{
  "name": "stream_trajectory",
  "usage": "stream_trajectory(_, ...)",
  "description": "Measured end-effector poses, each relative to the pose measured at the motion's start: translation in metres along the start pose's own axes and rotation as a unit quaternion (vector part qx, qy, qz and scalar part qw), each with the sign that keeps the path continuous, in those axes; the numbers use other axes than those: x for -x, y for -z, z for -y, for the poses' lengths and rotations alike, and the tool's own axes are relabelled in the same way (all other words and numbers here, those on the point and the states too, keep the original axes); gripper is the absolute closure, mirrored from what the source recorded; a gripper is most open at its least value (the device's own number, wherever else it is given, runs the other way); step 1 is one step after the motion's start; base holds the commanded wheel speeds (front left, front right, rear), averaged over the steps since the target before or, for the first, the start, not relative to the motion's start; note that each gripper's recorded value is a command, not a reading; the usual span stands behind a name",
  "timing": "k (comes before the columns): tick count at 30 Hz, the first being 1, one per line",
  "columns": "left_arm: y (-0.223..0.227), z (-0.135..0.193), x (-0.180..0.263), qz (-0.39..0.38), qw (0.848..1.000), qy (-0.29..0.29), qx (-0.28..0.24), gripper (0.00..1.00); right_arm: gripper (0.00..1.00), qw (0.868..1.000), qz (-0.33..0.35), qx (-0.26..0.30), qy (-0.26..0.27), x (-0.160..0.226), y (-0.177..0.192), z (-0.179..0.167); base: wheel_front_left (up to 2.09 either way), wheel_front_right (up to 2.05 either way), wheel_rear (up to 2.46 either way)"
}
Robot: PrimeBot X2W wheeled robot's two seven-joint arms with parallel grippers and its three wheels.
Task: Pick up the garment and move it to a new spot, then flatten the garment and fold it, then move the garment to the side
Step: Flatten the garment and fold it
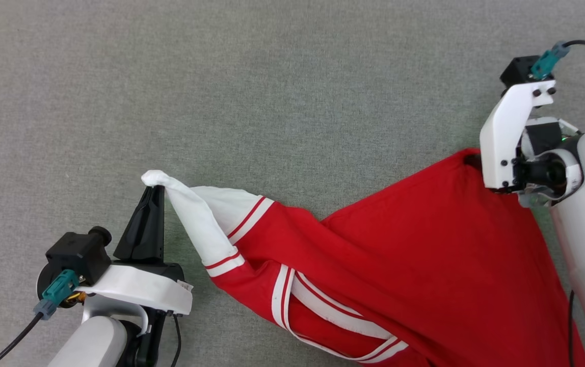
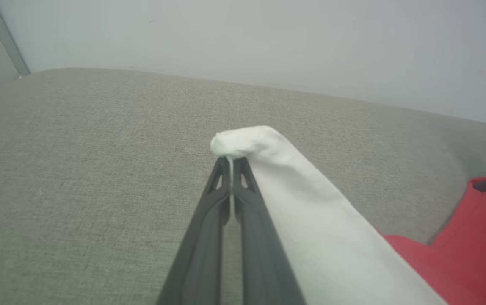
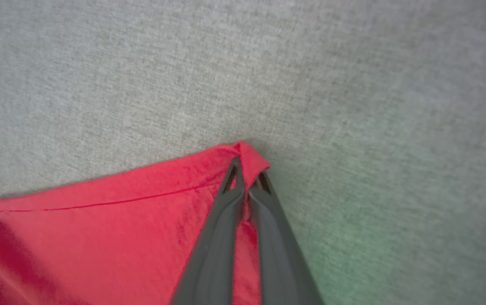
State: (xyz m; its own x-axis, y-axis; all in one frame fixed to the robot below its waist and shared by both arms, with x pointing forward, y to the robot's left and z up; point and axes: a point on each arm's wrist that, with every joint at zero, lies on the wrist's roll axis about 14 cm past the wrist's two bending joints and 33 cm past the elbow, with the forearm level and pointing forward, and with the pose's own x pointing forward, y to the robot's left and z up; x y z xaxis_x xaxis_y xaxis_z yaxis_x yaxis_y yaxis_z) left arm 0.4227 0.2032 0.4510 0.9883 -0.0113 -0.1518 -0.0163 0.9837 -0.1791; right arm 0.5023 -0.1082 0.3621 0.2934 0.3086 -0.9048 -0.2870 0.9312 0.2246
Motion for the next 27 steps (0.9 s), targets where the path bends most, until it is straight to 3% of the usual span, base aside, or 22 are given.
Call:
stream_trajectory(9, -0.024, 0.008, 0.000, 0.030, 0.999, 0.019, -0.004, 1.00, 1.00, 0.998, 0.060, 0.014, 0.007, 0.033, -0.008, -0.003, 0.00, 0.00, 0.00)
stream_trajectory(16, -0.098, 0.029, -0.017, 0.098, 0.991, 0.082, -0.044, 1.00, 1.00, 0.987, 0.154, 0.024, 0.037, 0.096, -0.034, 0.008, 0.00, 0.00, 0.00)
stream_trajectory(27, -0.233, 0.079, -0.056, 0.175, 0.968, 0.137, -0.118, 1.00, 1.00, 0.932, 0.345, 0.030, 0.106, 0.237, -0.091, 0.030, 0.00, 0.00, 0.00)
